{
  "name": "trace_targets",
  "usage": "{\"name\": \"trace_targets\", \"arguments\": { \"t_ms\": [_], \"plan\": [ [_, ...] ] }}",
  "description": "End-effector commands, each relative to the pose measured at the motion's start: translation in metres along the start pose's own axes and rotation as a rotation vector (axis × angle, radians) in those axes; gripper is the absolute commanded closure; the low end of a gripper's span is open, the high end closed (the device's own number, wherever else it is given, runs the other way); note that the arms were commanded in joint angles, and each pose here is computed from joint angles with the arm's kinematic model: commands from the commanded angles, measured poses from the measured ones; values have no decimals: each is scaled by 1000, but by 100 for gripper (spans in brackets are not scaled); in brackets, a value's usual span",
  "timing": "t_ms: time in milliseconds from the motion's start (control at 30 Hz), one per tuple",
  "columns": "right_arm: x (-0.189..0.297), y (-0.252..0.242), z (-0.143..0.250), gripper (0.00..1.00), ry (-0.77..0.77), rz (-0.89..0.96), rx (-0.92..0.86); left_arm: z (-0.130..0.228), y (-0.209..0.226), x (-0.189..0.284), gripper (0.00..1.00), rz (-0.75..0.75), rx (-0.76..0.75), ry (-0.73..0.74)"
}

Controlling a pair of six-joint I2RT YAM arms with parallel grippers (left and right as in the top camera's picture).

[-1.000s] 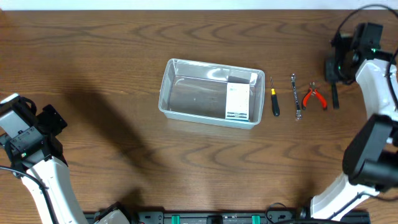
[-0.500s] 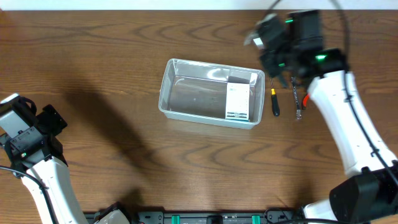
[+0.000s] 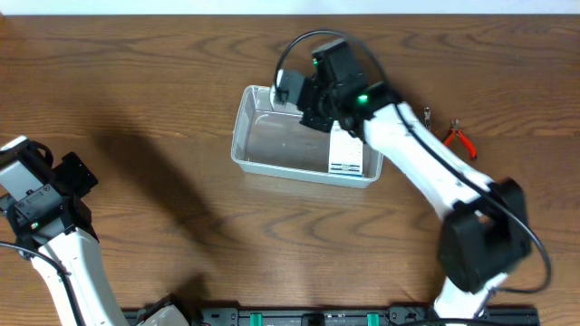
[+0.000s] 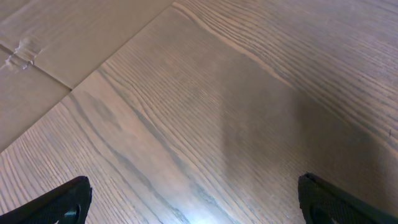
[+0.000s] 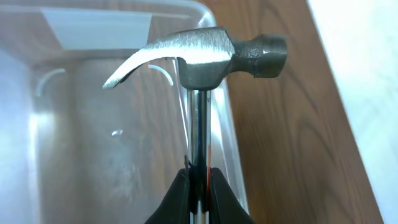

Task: Pack container
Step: 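Carry the hammer over the container and release it inside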

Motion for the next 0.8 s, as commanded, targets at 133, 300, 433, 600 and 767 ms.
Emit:
{"name": "trace_targets", "arguments": {
  "t_ms": [133, 300, 433, 600, 767],
  "plan": [
    [-50, -1, 6, 99, -31, -29, 69, -2, 2, 0, 2, -1, -6, -1],
    [-68, 5, 6, 99, -81, -84, 72, -2, 2, 0, 2, -1, -6, -1],
    [-74, 9, 8, 99, -82, -108, 54, -2, 2, 0, 2, -1, -6, -1],
    [-75, 14, 8, 99, -97, -147, 45, -2, 2, 0, 2, -1, -6, -1],
    [-76, 9, 12, 69, -64, -112, 32, -2, 2, 0, 2, -1, -6, -1]
  ]
}}
Point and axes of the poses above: each gripper's point midway between its finger pads, its own x axis back along the fingers, its own y axis along the line the jaws close on, z = x × y, the point moved 5 cm from there along x, back along the fingers, and after that the axes turned 13 degrees about -x, right-handed, at the moved point
